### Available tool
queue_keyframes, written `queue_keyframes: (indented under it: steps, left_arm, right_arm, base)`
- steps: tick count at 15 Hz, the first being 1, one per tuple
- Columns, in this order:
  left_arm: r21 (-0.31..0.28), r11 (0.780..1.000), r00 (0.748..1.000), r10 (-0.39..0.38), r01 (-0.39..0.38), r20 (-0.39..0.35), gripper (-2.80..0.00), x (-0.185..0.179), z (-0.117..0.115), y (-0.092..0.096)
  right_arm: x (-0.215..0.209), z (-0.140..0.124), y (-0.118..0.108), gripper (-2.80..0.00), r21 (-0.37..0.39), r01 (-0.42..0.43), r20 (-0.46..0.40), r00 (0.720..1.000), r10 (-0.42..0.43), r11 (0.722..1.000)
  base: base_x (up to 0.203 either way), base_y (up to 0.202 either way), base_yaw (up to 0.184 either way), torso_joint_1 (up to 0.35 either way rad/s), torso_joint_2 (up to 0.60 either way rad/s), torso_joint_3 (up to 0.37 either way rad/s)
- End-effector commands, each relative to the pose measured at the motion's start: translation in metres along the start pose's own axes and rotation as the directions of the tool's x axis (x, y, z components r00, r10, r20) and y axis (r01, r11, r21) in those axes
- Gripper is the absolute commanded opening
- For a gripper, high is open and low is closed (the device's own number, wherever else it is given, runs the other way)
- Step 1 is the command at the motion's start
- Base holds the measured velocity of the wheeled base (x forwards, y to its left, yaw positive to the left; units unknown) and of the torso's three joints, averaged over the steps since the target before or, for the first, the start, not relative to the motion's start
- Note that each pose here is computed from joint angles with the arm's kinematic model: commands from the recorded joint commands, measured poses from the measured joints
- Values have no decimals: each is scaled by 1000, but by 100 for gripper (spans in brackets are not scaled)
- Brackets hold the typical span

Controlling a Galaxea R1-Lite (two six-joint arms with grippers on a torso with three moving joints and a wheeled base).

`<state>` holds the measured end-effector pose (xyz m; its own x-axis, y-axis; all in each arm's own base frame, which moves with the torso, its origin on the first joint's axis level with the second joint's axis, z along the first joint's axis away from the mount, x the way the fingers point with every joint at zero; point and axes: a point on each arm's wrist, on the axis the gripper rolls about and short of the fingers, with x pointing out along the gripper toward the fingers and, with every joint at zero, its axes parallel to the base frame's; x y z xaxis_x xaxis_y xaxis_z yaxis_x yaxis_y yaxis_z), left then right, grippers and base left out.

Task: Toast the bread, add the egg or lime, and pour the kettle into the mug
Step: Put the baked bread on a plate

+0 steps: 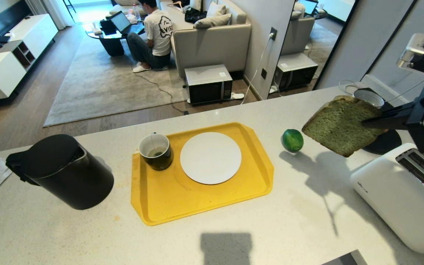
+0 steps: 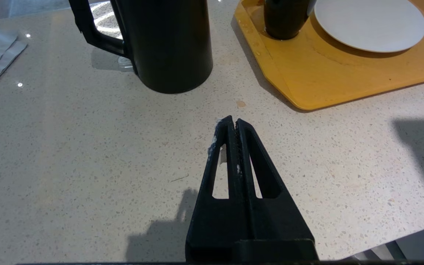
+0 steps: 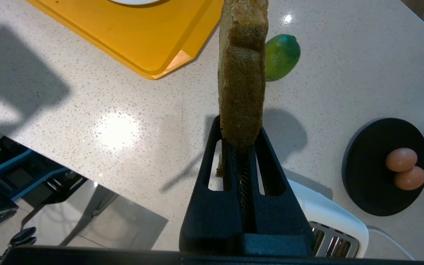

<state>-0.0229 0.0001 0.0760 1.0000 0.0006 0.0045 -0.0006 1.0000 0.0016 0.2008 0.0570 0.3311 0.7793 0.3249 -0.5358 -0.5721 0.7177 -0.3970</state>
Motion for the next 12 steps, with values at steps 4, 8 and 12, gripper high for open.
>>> queue_keyframes:
  steps: [4,8,12]
  left_arm:
    - [0,1000,1000,1,-1,-1,-280,0,0,0]
    - [0,1000,1000,1,-1,0,-280,0,0,0]
    - [0,1000,1000,1,-1,-1,-280,0,0,0]
  right_arm:
    - [60,38,52,-280,-21,-65,-92,994,63,998]
    - [103,70,99,-280,-9,-83,-115,990,82,997]
    - [139,103,135,-280,20,-64,-78,995,65,998]
  base:
    - [0,0,0,0,0,0]
    - [0,0,0,0,0,0]
    - [0,0,0,0,0,0]
